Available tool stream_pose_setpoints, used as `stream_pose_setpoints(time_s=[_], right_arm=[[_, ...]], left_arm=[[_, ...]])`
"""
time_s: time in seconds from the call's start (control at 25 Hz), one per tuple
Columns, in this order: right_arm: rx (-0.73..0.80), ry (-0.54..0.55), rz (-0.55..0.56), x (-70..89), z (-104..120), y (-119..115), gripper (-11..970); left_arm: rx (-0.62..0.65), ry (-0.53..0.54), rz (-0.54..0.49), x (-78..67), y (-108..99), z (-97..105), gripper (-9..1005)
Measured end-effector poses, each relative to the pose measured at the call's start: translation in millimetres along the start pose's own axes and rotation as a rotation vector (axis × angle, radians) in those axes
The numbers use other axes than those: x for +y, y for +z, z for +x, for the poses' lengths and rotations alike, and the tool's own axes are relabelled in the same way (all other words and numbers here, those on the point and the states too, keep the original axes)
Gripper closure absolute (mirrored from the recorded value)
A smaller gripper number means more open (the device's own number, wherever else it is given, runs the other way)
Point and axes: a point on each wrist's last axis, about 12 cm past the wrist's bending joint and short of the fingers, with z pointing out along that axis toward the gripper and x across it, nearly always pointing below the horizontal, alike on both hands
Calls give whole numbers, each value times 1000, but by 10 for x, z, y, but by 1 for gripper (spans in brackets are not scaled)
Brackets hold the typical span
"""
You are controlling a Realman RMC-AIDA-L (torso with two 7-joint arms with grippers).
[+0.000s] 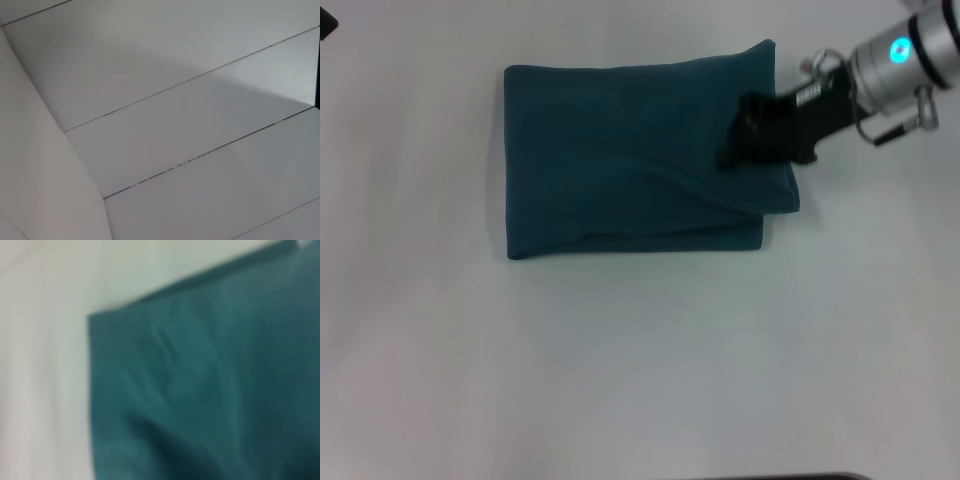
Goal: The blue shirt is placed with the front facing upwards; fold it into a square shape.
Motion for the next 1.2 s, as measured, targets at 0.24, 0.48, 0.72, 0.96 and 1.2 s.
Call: stream_pose_setpoints(time_s=[0.24,0.48,0.72,0.96,1.2], right_arm=[[-3,-51,-50,233,-48,34,950],[19,-76,-62,306,15,204,950],[-42,-104,-55,279,-81,102,947],[-73,-128,-60,379,-72,256,944],[-56,-148,-40,520,24,546,940]], left_arm=[[-7,-5,6,-4,4,-1,45],[54,6,6,-31,88,-5,45],[101,-6,-2,-38,116,9,45],[105,-17,-1,-37,121,25,46],[103,-15,-3,-35,133,22,45]])
